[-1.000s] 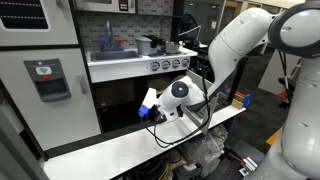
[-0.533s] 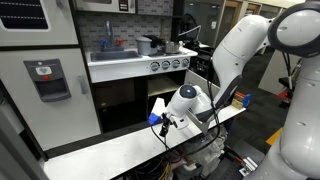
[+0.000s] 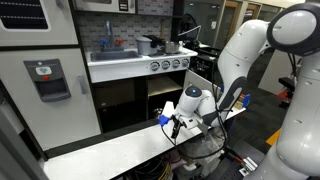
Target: Open the kitchen cabinet, take the lid off the silver pot and put it in the kitchen cabinet
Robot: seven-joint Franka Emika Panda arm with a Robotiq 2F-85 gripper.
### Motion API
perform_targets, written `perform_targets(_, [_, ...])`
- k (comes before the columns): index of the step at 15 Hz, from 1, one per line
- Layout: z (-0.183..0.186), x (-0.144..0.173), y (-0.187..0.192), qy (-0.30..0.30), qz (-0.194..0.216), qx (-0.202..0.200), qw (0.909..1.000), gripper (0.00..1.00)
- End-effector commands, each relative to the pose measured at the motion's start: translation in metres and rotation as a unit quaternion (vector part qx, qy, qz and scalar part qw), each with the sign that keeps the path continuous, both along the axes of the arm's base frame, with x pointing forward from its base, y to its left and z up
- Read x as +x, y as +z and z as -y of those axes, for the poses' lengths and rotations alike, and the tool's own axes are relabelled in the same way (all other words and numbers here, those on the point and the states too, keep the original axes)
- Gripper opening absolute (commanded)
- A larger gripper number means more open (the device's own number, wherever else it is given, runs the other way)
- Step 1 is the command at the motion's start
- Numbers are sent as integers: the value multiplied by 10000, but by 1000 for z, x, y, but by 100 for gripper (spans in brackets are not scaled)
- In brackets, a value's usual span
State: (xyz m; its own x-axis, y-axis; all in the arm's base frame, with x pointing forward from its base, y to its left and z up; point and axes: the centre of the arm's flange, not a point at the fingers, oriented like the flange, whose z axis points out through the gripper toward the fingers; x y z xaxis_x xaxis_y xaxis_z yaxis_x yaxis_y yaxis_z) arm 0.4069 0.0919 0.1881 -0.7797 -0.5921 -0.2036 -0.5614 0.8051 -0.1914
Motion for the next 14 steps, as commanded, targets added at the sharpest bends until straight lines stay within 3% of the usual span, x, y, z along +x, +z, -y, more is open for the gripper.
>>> perform_targets(1, [25,13,20,-122,-121,-38,9998,100])
perform_targets(14, [51,49,-2,428,-126,-176,9988,100])
